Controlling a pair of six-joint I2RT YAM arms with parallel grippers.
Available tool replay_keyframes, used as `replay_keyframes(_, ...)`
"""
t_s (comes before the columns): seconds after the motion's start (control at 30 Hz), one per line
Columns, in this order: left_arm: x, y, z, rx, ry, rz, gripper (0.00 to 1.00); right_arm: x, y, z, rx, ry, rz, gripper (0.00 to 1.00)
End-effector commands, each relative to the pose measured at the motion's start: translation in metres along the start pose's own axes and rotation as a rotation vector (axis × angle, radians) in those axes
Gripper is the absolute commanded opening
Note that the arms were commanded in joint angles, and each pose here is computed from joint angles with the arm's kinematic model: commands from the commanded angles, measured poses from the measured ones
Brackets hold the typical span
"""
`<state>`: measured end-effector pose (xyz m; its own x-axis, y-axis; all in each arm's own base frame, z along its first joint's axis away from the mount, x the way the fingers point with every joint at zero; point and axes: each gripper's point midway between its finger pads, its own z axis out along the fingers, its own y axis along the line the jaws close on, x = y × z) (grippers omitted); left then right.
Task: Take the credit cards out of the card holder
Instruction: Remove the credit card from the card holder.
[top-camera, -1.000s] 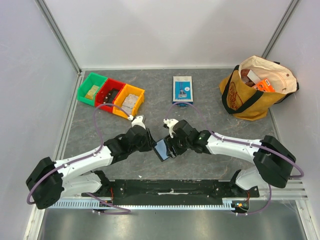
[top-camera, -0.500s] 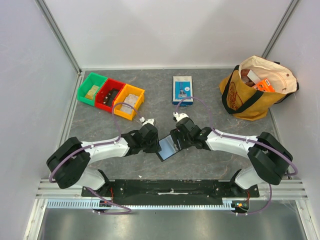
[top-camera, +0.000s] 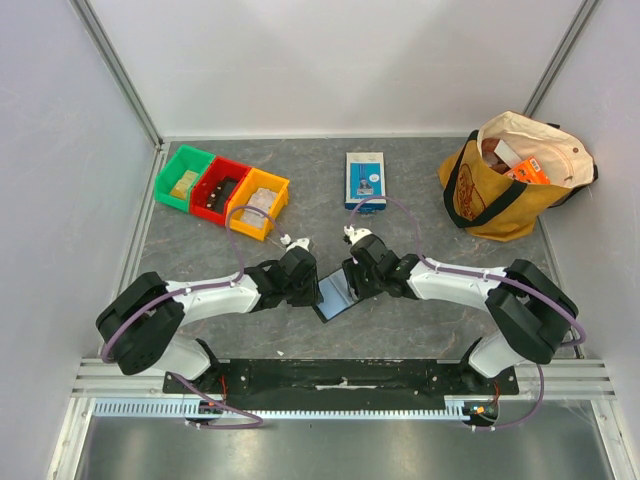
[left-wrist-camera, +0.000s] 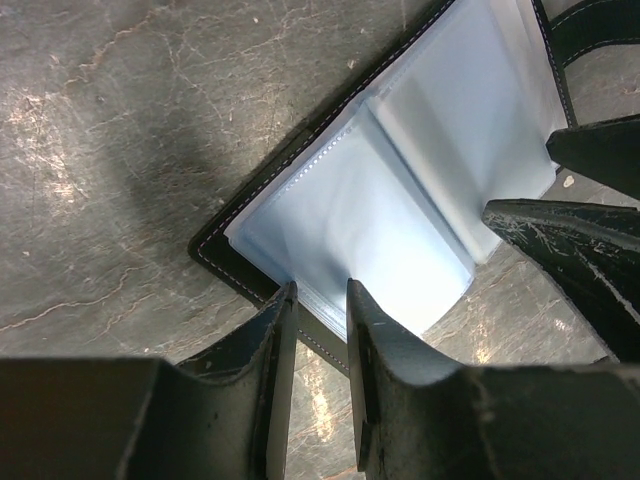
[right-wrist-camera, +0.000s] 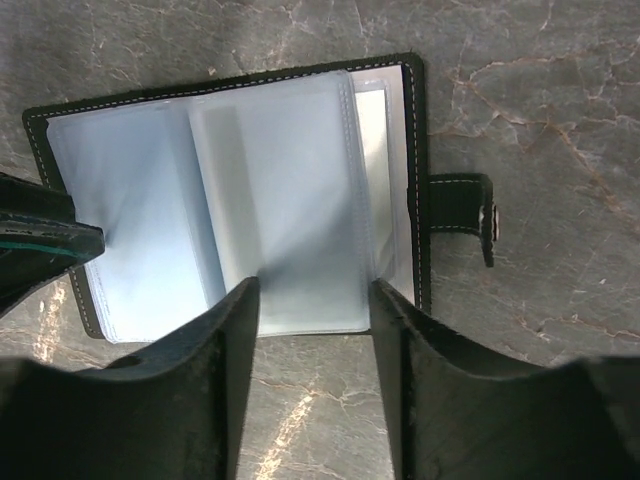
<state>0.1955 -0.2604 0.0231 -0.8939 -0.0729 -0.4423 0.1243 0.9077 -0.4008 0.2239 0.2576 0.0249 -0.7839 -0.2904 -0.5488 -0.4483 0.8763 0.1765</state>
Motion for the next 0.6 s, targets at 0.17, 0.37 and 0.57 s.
replay_keyframes(0.17, 0.004, -0.008, 0.005, 0.034, 0.03, 0.032, 0.32, -0.006, 0.039, -0.013, -0.207, 0.004, -0.019, 0.45)
replay_keyframes(0.37, 0.004, -0.008, 0.004, 0.039, 0.023, 0.027, 0.32, -0.024, 0.066, -0.03, -0.346, -0.04, -0.025, 0.41)
replay_keyframes(0.57, 0.002, -0.008, 0.001, 0.04, 0.007, 0.017, 0.32, -0.042, 0.085, -0.055, -0.435, -0.103, -0.04, 0.41)
